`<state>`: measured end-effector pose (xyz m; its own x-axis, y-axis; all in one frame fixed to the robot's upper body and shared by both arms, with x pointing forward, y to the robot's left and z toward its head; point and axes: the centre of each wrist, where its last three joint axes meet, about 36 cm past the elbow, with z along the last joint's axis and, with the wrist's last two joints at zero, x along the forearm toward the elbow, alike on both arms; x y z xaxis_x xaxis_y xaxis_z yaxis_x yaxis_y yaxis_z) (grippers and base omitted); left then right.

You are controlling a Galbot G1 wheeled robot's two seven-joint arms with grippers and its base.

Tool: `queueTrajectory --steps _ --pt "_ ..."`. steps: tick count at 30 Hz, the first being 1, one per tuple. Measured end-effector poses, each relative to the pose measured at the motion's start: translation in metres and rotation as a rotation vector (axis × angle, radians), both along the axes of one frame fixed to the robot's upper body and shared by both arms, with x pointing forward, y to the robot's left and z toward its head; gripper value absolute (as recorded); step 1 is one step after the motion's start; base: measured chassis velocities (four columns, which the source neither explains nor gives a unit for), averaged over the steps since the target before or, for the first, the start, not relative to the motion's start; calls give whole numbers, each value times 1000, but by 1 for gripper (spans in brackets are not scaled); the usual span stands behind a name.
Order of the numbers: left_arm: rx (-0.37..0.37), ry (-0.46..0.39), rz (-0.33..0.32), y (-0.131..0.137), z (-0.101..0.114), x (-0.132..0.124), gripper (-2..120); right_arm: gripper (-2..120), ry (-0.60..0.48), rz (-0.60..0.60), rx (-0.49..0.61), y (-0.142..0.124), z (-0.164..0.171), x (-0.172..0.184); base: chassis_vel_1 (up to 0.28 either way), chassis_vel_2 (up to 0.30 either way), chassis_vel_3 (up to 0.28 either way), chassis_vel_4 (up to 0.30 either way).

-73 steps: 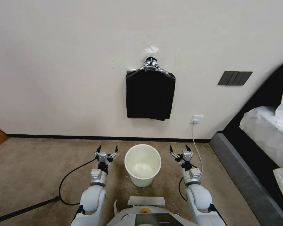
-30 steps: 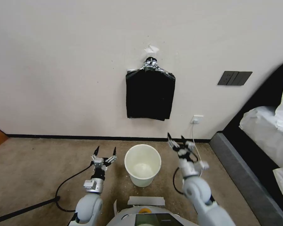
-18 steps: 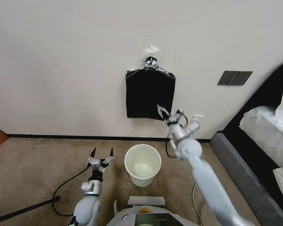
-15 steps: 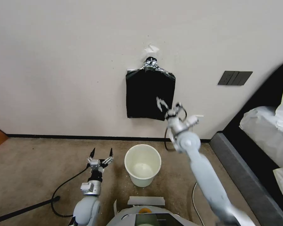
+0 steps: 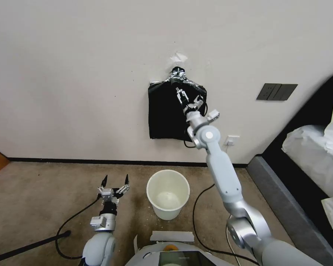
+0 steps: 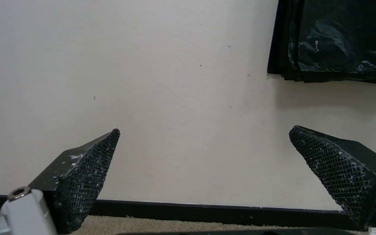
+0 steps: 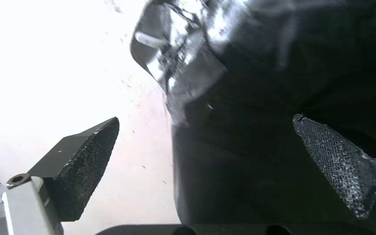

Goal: Place a trash bag onto the trash bin.

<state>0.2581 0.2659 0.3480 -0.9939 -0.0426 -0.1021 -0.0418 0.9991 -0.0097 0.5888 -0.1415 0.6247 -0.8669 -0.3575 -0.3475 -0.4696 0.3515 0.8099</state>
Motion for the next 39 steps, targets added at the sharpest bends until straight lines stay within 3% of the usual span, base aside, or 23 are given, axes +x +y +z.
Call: queueTrajectory --steps 18,22,25,29,31,33,35,39 --pt "-26 -4 -3 2 3 3 100 97 -67 20 43 11 24 14 0 0 0 0" --pt "-32 1 -3 2 2 2 100 86 -63 18 52 11 22 15 0 0 0 0" --pt "-35 4 -4 1 2 1 100 68 -54 16 56 9 18 15 0 0 0 0" --pt "-36 7 -5 0 2 1 100 59 -51 17 61 9 18 15 0 0 0 0" --pt "-37 9 -6 0 3 0 100 49 -45 18 65 8 18 17 0 0 0 0" --pt "-37 9 -6 0 3 0 100 49 -45 18 65 8 18 17 0 0 0 0" --pt "-38 7 -5 0 5 0 100 34 -32 16 73 7 17 20 0 0 0 0" --pt "-39 7 -3 0 5 0 100 19 -22 15 76 5 15 23 0 0 0 0"
